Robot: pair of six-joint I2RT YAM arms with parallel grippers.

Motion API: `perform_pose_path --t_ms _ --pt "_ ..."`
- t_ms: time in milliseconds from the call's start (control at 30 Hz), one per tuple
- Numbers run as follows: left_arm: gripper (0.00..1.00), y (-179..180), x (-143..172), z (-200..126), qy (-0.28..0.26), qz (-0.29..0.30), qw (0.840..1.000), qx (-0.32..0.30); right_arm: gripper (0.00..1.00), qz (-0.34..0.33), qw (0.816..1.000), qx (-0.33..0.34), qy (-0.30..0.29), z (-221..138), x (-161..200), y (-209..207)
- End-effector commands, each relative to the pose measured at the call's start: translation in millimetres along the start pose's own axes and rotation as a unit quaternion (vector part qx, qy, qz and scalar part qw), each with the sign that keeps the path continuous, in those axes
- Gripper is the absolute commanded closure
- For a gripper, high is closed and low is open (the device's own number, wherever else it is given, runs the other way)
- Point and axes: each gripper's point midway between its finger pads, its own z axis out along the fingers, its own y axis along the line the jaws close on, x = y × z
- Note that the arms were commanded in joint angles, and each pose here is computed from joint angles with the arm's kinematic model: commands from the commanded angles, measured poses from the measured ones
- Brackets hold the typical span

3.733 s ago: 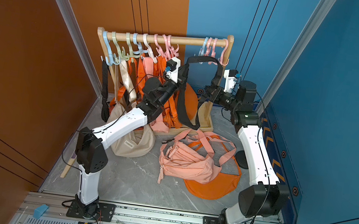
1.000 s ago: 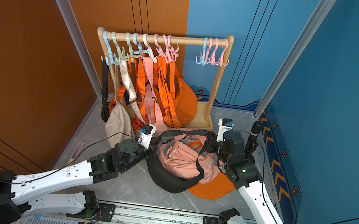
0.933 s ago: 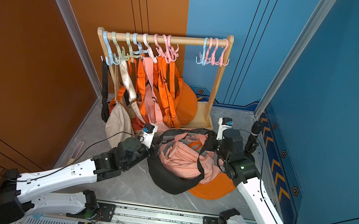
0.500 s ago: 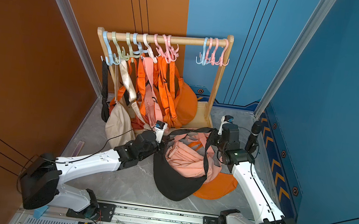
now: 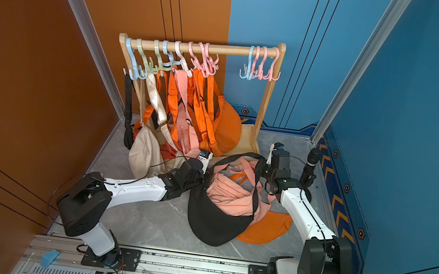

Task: Take the bag off the hook
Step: Place the bag inside the bag.

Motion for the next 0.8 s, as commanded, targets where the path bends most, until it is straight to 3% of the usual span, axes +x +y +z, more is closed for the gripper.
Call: perform_pose_path --t_ms 0,233,267,367,567,667,767 --pt "0.87 -6 -14 7 -0.012 -0.014 1.000 0.017 0.72 0.005 1.000 -0.011 -0.004 6 -1 -2" --pt "0.64 -9 -15 12 -0.009 -0.016 1.000 0.022 0.57 0.013 1.000 -0.013 0.003 10 2 -7" --pt "0.57 -10 -15 11 -0.010 -0.017 1.000 0.023 0.54 0.013 1.000 -0.013 0.002 10 2 -7" --pt "0.48 -13 -20 3 -0.018 -0.016 0.999 0.027 0.41 0.013 1.000 -0.013 -0.001 7 2 -7" --pt "0.38 -16 -32 -26 -0.045 -0.013 0.999 0.026 0.18 0.012 1.000 -0.010 -0.013 -4 -1 -7" --pt "0.31 -18 -39 -44 -0.062 -0.009 0.998 0.024 0.13 0.009 1.000 -0.005 -0.022 -12 -5 -7" --pt "0.30 -18 -48 -63 -0.079 -0.002 0.997 0.020 0.11 0.006 0.999 -0.006 -0.032 -22 -10 -5"
